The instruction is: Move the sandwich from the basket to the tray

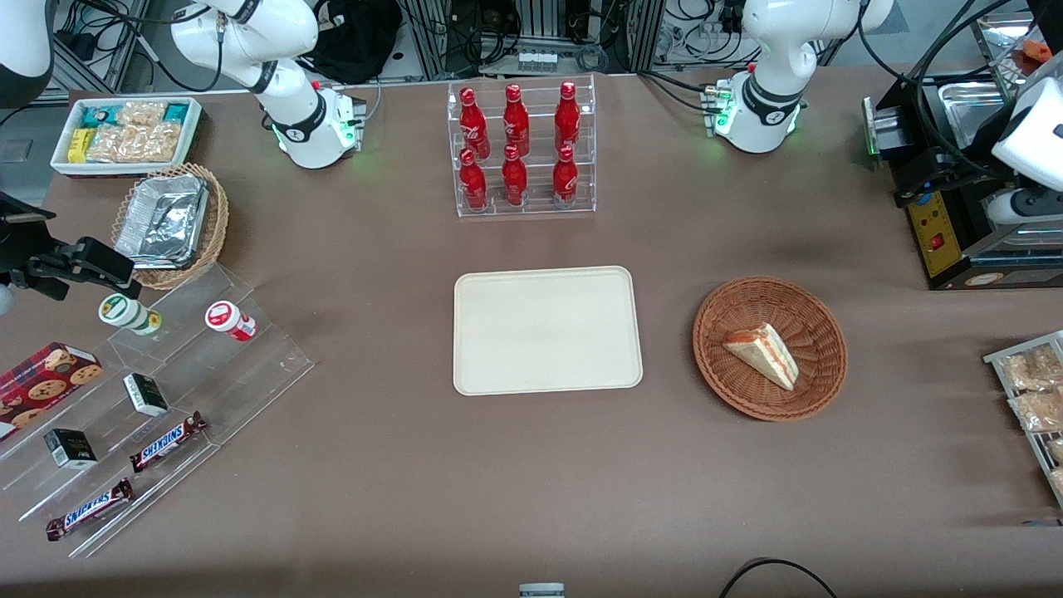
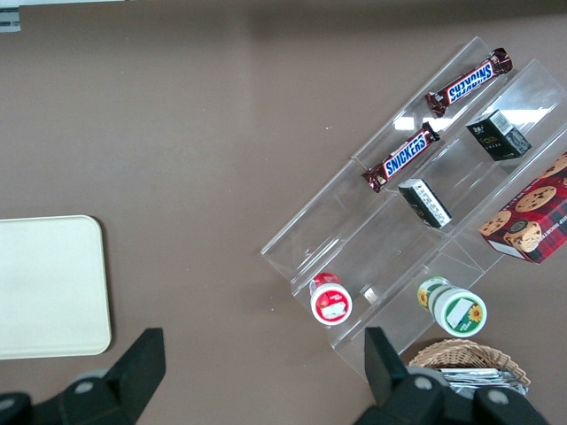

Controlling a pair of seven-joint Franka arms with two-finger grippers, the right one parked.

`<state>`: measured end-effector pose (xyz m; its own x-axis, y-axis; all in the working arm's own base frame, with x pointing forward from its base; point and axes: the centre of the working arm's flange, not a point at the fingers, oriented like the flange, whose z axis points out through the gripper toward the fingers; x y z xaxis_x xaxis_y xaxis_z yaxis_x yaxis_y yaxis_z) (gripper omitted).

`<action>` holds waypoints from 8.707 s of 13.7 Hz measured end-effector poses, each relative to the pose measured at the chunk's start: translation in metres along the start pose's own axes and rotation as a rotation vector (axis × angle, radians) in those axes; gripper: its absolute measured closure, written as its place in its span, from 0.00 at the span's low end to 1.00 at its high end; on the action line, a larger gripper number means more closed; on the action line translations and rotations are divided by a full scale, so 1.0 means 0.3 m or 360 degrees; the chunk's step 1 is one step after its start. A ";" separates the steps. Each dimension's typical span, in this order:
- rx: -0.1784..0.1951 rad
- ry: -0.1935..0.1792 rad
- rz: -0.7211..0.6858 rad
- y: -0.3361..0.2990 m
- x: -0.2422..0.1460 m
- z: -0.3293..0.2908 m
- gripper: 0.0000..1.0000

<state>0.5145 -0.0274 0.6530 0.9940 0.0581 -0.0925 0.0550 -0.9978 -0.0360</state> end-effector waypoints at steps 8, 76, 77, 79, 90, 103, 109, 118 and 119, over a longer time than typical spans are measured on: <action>0.0050 -0.0097 -0.0012 -0.002 0.088 0.129 0.00; -0.0157 -0.0015 0.0113 1.650 -0.094 1.316 0.84; -0.0145 -0.0009 0.0127 1.650 -0.095 1.325 0.84; -0.0110 0.0023 0.0161 1.647 -0.090 1.338 0.85; -0.0111 0.0121 -0.0005 1.595 -0.050 1.063 0.04; 0.0240 0.0012 -0.0415 0.590 -0.019 0.189 0.00; 0.0105 -0.0162 -0.0206 0.084 -0.057 0.048 0.00; 0.0049 -0.0086 -0.0034 0.105 0.020 0.008 0.00; 0.0044 -0.0070 -0.0029 0.111 0.032 0.004 0.00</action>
<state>0.5258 -0.0599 0.6499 0.9877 0.0783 -0.1353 0.0699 -0.9954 -0.0654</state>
